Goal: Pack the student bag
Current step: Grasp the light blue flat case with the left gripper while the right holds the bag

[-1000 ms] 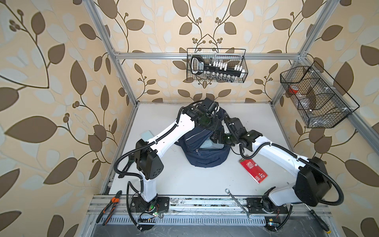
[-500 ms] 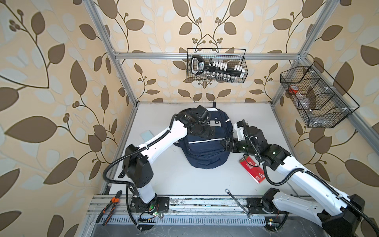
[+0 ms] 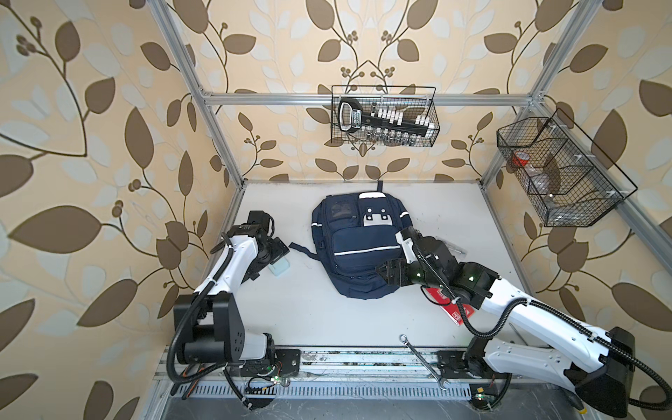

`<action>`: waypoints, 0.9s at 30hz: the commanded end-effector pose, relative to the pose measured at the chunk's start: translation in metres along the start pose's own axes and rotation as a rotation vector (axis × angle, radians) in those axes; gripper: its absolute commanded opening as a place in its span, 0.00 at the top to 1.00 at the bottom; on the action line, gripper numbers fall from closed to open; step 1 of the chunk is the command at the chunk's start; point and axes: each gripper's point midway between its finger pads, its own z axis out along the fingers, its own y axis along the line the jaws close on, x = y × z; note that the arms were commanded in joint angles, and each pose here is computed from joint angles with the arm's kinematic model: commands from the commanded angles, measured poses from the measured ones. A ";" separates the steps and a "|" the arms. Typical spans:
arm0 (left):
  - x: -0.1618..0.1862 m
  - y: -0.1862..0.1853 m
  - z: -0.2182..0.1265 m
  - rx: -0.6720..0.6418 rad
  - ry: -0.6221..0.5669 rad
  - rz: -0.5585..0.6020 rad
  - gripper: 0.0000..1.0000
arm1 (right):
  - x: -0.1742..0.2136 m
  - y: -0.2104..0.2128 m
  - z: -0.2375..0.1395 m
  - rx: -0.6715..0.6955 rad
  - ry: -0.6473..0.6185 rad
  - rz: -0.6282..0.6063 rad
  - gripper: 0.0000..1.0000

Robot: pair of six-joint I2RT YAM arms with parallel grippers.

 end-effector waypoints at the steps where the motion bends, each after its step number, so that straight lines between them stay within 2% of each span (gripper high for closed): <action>1: -0.009 -0.012 0.010 0.024 0.011 -0.031 0.01 | 0.000 -0.001 0.002 0.005 -0.023 0.020 0.14; 4: -0.012 -0.008 0.026 -0.023 0.016 -0.038 0.01 | 0.003 -0.003 0.005 0.010 -0.015 0.023 0.15; 13: -0.016 -0.018 0.054 -0.004 0.027 -0.047 0.02 | -0.001 0.008 0.009 -0.015 -0.002 0.013 0.15; 20: -0.012 -0.016 0.068 -0.032 0.062 -0.027 0.15 | -0.003 0.011 0.009 -0.024 -0.004 0.024 0.20; 25: -0.010 -0.019 0.069 -0.003 0.054 -0.021 0.22 | -0.007 0.013 0.006 -0.029 -0.016 0.041 0.25; 27: -0.008 -0.021 0.072 0.000 0.075 -0.014 0.29 | -0.008 0.014 0.005 -0.033 -0.018 0.048 0.26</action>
